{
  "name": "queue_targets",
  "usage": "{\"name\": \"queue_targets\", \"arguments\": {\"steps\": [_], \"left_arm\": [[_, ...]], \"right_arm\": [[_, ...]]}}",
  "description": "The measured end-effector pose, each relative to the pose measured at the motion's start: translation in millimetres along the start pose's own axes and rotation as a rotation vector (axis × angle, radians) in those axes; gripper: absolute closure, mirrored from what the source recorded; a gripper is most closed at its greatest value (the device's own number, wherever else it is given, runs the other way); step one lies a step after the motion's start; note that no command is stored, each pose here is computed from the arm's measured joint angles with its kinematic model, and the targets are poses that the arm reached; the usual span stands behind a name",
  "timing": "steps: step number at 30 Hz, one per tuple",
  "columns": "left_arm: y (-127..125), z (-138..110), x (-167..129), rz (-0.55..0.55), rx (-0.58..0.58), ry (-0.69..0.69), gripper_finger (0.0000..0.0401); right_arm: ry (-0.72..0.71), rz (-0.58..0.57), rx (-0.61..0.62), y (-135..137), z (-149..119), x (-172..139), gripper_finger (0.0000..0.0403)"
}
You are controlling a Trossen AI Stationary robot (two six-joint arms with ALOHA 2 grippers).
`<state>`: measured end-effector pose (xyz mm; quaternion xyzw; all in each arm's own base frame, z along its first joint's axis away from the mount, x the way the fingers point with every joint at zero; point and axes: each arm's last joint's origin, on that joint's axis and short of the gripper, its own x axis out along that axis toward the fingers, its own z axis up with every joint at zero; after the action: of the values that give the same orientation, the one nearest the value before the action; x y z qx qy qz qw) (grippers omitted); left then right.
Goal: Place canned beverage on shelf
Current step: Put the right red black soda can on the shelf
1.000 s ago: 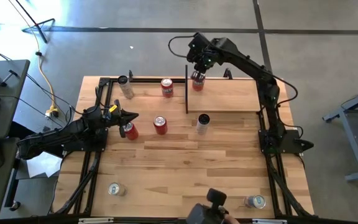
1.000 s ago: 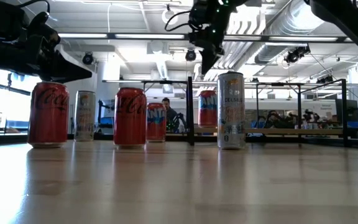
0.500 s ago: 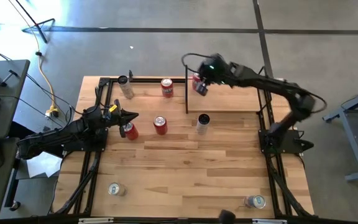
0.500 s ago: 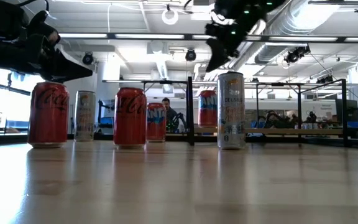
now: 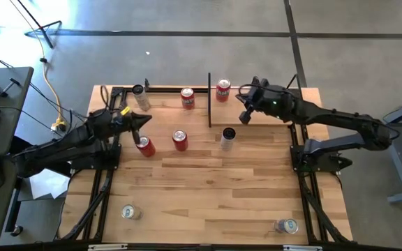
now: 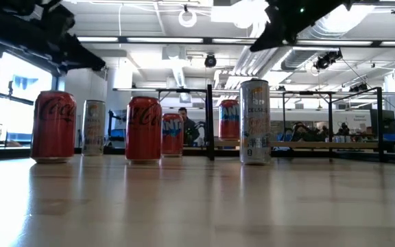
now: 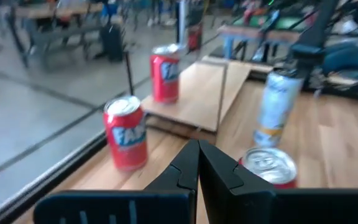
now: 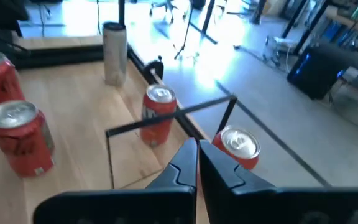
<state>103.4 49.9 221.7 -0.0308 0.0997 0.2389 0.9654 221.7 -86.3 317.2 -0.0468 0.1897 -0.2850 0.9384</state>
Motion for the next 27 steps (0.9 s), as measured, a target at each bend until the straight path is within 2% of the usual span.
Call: {"name": "queue_targets", "arguments": {"steps": [5, 10, 12, 18, 27], "left_arm": [[6.1, 14.3, 22.7, 0.093, -0.004, 0.113, 0.0401], [7.9, 30.3, 47.0, 0.103, 0.042, 0.197, 0.0401], [7.1, 38.6, 54.0, 0.084, 0.057, 0.202, 0.0401], [-2.4, 49.0, 71.9, -0.065, 0.080, 0.185, 0.0393], [-23.6, 48.0, 78.4, -0.151, 0.151, 0.103, 0.0323]], "right_arm": [[-0.033, 0.007, -0.030, 0.9, 3.6, -7.7, 0.0403], [-0.020, 0.009, -0.047, 1.5, 2.2, -6.3, 0.0403], [-0.013, 0.010, -0.053, 1.6, 1.4, -6.3, 0.0403], [-0.005, 0.012, -0.061, 1.8, 0.5, -6.2, 0.0403], [0.000, 0.032, -0.123, 2.4, -0.3, -6.1, 0.0403]]}}
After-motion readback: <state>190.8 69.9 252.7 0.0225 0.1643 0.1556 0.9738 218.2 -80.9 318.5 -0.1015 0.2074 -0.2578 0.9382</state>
